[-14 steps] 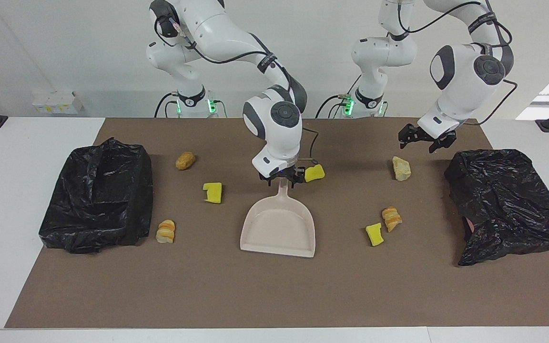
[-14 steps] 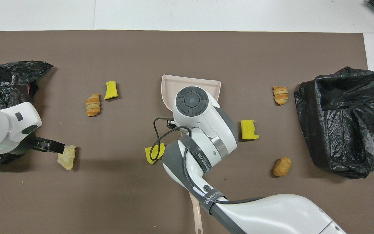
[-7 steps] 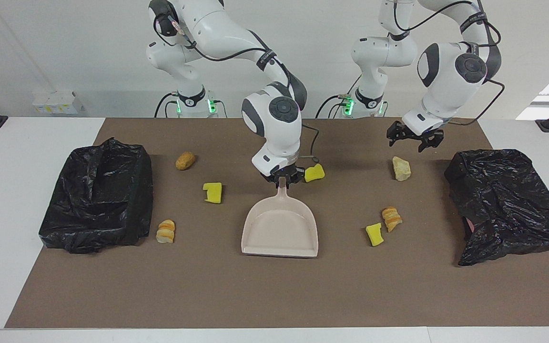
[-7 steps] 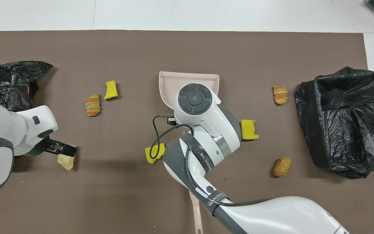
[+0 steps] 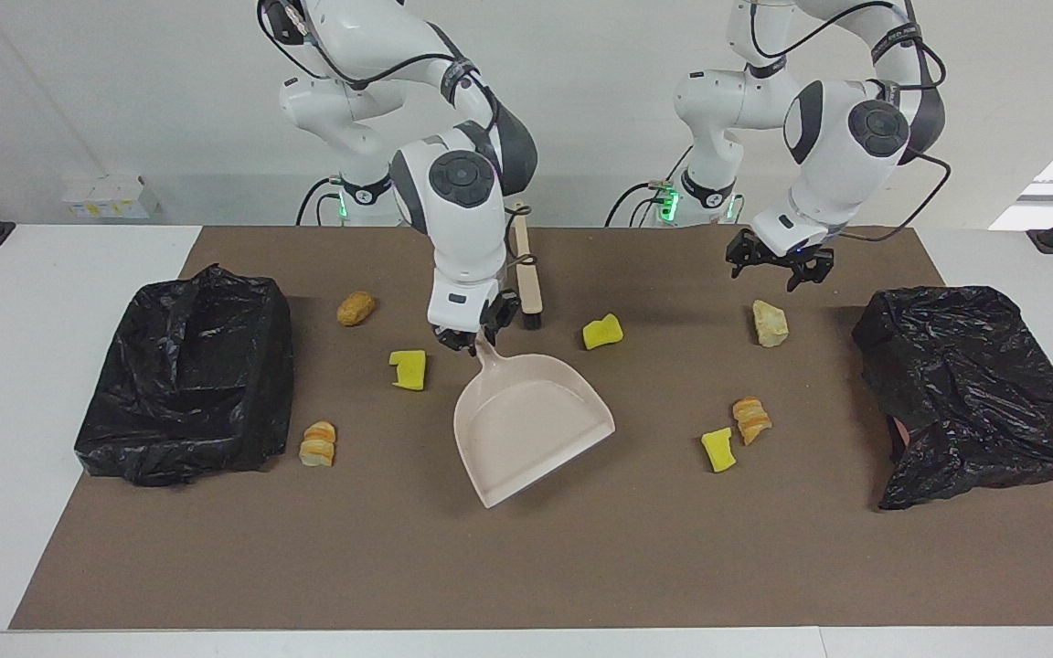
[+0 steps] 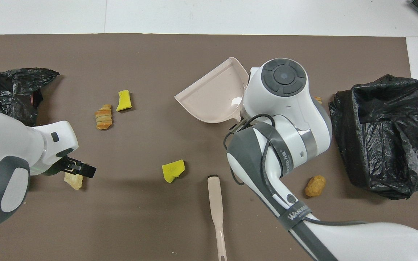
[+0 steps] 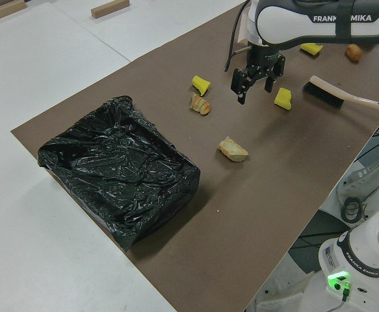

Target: Sweep and dump trash in bin

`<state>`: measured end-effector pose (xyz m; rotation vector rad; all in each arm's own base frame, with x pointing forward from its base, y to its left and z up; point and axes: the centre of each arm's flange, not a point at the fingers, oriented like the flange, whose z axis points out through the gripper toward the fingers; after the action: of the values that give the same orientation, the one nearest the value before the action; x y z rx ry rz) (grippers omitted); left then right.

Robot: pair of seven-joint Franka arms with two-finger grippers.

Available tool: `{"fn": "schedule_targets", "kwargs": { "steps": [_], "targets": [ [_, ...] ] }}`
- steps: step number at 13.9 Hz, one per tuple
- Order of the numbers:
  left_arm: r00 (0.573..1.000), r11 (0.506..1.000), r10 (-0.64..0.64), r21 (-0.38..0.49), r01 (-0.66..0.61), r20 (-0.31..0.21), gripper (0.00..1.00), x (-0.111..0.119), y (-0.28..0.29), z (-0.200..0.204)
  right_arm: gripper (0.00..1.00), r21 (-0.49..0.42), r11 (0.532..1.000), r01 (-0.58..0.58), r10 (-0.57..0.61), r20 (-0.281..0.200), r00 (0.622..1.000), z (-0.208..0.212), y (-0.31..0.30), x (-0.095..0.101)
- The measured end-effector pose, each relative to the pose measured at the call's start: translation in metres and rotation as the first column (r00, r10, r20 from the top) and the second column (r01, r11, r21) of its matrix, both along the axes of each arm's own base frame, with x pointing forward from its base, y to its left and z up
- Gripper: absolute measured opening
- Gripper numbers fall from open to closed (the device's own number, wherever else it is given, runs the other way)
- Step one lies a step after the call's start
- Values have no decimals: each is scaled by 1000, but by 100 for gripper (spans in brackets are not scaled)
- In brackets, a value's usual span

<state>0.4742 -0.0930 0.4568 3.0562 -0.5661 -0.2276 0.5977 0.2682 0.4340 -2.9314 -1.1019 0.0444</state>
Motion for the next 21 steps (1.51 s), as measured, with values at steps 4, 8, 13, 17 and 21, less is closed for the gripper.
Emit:
{"fn": "schedule_targets", "kwargs": {
  "steps": [4, 8, 13, 17, 21],
  "targets": [
    [1000, 1000, -27, 14, 27, 7, 100, -21, -69, 3, 31, -58, 923, -381, 382, 11, 924, -10, -48, 24],
    [998, 998, -61, -21, 61, 33, 100, -57, -144, -9, 31, -122, 755, -645, 645, -42, 763, -20, -61, 31],
    [996, 999, 7, -43, -3, 91, 100, -121, -244, -50, 31, -139, 639, -757, 753, -87, 652, -47, -41, 30],
    [992, 995, 74, -76, -66, 106, 100, -174, -308, -65, 31, -178, 575, -799, 792, -125, 598, -57, -16, 23],
    [988, 991, 108, -91, -98, 107, 100, -229, -353, -76, 31, -182, 570, -801, 793, -134, 594, -60, -17, 22]
  ]
}}
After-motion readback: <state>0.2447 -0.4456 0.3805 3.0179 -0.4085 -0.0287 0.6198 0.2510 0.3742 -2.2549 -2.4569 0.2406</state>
